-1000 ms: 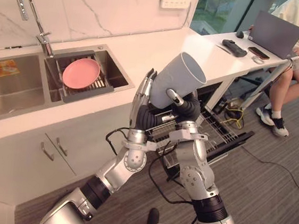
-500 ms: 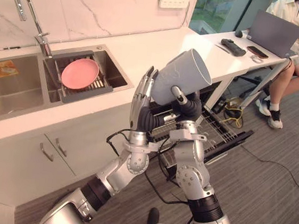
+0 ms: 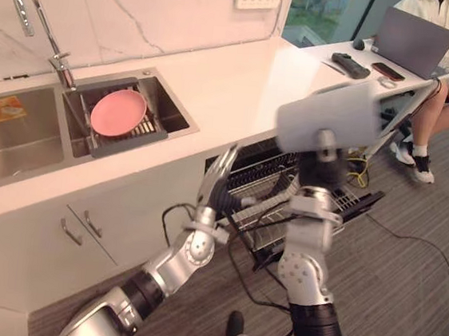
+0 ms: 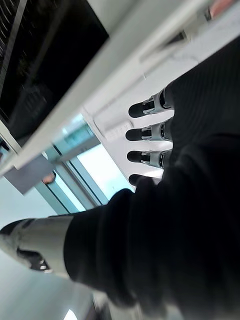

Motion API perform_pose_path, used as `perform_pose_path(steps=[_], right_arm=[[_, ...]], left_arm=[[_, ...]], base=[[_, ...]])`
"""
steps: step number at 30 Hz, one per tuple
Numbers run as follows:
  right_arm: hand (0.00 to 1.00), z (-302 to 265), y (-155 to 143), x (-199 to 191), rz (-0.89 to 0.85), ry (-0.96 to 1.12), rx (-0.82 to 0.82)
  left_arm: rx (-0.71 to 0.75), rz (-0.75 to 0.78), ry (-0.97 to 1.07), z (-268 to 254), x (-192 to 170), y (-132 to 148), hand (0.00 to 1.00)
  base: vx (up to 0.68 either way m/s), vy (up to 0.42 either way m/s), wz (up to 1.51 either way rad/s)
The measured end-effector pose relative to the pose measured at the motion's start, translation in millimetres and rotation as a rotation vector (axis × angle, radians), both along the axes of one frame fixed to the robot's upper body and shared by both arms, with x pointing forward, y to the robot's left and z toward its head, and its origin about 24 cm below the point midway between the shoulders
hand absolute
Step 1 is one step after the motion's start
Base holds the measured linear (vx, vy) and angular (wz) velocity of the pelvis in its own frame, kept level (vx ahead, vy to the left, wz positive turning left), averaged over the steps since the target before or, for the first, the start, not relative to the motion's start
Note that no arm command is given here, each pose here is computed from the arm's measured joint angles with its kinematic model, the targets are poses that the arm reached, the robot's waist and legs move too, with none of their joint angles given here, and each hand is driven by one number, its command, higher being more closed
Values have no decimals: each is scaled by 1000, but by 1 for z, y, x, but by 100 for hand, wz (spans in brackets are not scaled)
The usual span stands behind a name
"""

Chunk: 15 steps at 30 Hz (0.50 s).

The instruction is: Walk over to the sink, pick up the cup, carry it to the dishwasher, place the cup inside the dishwasher, then close the dishwasher door

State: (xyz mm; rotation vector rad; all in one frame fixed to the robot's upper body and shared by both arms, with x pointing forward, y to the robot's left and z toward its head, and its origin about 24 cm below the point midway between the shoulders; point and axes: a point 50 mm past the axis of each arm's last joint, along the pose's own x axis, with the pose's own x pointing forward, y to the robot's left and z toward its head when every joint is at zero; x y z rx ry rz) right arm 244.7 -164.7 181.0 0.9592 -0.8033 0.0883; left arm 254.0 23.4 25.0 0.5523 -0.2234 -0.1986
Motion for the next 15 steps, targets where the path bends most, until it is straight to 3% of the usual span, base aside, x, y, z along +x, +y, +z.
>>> perform_pose_path(steps=[11, 15], right_arm=[[100, -25, -50, -21, -158, 71, 43], [100, -51, -66, -17, -226, 241, -92]], left_arm=[[-35, -88, 69, -8, -8, -3, 0], [-76, -200, 261, -29, -25, -5, 0]], base=[[0, 0, 0], [8, 3, 2]])
